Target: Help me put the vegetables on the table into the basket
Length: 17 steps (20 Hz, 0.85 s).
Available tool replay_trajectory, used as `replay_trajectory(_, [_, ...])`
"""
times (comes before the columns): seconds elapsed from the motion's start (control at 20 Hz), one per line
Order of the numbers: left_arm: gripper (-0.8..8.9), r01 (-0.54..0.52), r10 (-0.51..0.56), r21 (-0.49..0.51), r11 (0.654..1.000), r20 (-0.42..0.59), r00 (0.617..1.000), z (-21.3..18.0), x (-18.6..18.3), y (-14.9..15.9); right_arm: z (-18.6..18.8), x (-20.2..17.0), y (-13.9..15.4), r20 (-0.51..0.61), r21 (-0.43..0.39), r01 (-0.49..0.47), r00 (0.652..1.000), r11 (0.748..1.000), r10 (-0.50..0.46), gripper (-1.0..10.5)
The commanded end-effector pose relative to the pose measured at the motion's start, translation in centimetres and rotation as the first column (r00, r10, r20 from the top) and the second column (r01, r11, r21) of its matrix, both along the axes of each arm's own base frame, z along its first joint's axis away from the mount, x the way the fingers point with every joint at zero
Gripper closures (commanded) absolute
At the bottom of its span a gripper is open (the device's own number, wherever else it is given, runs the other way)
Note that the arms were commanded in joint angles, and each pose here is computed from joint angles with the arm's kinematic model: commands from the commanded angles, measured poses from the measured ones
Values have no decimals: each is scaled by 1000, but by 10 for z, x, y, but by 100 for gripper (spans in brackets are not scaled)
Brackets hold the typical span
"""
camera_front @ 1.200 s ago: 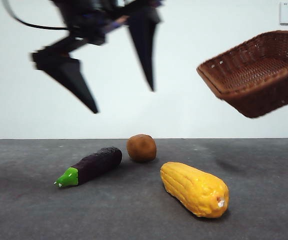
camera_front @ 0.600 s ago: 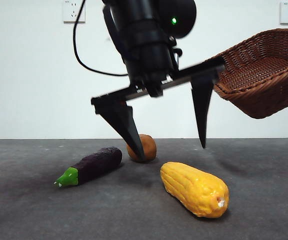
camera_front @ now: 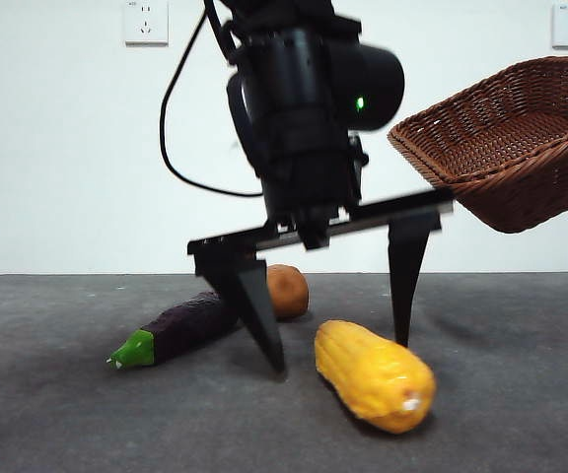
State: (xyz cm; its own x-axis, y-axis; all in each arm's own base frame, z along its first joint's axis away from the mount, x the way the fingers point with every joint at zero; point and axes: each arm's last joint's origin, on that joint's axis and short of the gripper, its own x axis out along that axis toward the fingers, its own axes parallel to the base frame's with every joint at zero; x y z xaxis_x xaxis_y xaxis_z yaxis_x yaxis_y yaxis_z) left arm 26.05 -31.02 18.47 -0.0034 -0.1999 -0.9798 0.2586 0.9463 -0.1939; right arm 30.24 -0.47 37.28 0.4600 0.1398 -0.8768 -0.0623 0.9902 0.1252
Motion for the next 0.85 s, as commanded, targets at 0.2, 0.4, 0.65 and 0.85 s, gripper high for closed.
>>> replay_trajectory(0.2, [724, 14, -14, 28, 1000, 12, 1000, -6, 1, 0, 2, 0, 1, 14, 4, -7, 1000, 1000, 7, 959])
replay_trajectory(0.4, [822, 40, -41, 22, 999, 17, 999, -5, 1, -1, 2, 0, 1, 14, 3, -7, 1000, 1000, 7, 959])
replay_trajectory(0.65, [822, 188, -188, 17, 982, 68, 980, 36, -3, 2, 2, 0, 1, 14, 0, -12, 1000, 1000, 12, 959])
replay_trajectory(0.85, [822, 253, -247, 4, 968, 224, 943, 96, -22, 15, 1, -1, 1, -4, -3, -11, 1000, 1000, 11, 959])
